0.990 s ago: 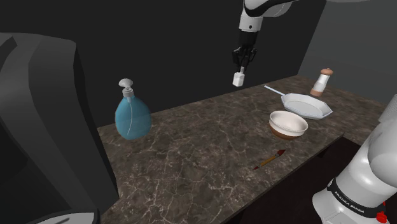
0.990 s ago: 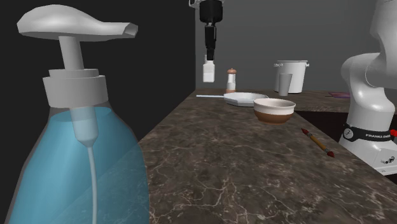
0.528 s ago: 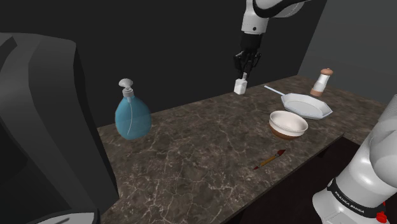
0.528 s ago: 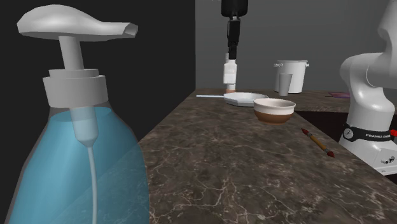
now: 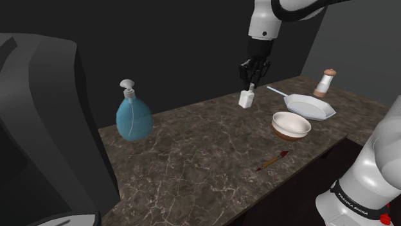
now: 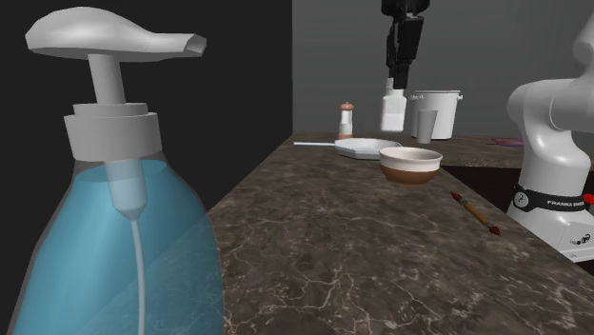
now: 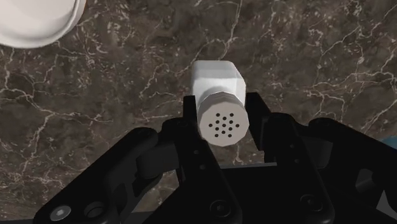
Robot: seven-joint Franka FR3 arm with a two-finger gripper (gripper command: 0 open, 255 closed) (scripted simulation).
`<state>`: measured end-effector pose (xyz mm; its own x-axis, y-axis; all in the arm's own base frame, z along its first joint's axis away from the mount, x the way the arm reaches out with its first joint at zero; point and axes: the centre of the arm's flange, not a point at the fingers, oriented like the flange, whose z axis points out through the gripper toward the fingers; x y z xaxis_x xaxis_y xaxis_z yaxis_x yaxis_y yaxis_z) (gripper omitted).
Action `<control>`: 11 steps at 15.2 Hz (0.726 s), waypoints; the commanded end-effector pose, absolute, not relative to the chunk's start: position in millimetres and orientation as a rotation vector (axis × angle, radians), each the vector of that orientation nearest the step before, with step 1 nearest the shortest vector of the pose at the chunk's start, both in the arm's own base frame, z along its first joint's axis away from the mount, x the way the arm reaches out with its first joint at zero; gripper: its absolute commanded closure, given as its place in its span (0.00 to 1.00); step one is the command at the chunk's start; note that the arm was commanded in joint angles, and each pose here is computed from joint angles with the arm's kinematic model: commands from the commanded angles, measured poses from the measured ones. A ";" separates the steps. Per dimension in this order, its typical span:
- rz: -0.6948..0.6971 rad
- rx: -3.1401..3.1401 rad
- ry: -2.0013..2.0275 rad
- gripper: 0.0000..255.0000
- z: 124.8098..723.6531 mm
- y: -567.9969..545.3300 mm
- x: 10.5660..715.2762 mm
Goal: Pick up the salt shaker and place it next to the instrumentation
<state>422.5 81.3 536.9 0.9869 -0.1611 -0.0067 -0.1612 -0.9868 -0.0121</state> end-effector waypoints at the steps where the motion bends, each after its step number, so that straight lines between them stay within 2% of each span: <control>1: 0.009 -3.119 0.255 1.00 535.7 101.2 405.2; 11: 0.009 -3.119 0.255 1.00 536.1 198.1 315.5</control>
<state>326.3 191.4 534.8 0.9870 -0.1609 -0.0065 -0.1609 -0.9869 -0.0117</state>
